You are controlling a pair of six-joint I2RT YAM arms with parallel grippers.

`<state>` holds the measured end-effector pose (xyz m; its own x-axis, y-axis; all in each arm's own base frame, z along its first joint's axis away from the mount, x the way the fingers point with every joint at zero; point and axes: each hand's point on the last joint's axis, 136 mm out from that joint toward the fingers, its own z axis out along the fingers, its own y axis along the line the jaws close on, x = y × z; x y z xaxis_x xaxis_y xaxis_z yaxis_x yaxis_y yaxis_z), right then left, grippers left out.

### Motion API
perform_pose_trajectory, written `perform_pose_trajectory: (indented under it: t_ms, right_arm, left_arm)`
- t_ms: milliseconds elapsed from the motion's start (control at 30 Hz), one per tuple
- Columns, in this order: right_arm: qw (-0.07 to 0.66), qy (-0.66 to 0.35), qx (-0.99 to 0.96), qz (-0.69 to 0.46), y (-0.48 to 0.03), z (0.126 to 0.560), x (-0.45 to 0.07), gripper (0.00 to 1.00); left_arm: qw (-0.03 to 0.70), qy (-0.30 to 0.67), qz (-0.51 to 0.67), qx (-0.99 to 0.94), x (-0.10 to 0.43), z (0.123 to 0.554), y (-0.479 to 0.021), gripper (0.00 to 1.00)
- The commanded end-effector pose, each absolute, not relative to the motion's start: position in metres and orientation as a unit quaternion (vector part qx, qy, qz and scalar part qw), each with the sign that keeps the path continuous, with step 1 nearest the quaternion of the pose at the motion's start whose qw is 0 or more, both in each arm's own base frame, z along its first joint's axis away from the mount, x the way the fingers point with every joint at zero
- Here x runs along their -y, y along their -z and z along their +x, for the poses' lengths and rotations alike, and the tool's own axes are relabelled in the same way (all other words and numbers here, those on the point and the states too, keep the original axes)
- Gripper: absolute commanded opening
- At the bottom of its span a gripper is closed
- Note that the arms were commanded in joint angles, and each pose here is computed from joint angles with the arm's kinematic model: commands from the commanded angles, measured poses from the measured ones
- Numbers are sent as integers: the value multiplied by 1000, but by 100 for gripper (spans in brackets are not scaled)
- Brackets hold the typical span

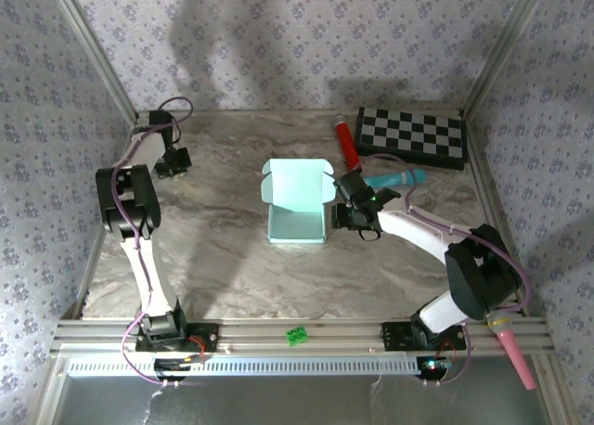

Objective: Fold the paper box

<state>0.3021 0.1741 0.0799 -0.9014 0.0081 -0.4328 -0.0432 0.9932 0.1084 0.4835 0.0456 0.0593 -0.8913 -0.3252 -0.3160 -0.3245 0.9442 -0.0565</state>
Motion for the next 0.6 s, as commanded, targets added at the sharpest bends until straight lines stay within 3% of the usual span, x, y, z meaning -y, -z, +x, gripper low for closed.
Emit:
perform_pose_trajectory:
  t_ms: [0, 367, 567]
  right_arm:
    - [211, -44, -976, -3, -72, 295, -168, 65]
    - [210, -44, -977, -1, -69, 294, -168, 65]
    - [210, -45, -977, -1, -68, 294, -169, 65]
  left_arm:
    - [185, -7, -151, -971, -40, 474, -86, 0]
    - [162, -20, -111, -980, -18, 452, -78, 0]
    - [192, -28, -74, -978, 1, 446, -96, 0]
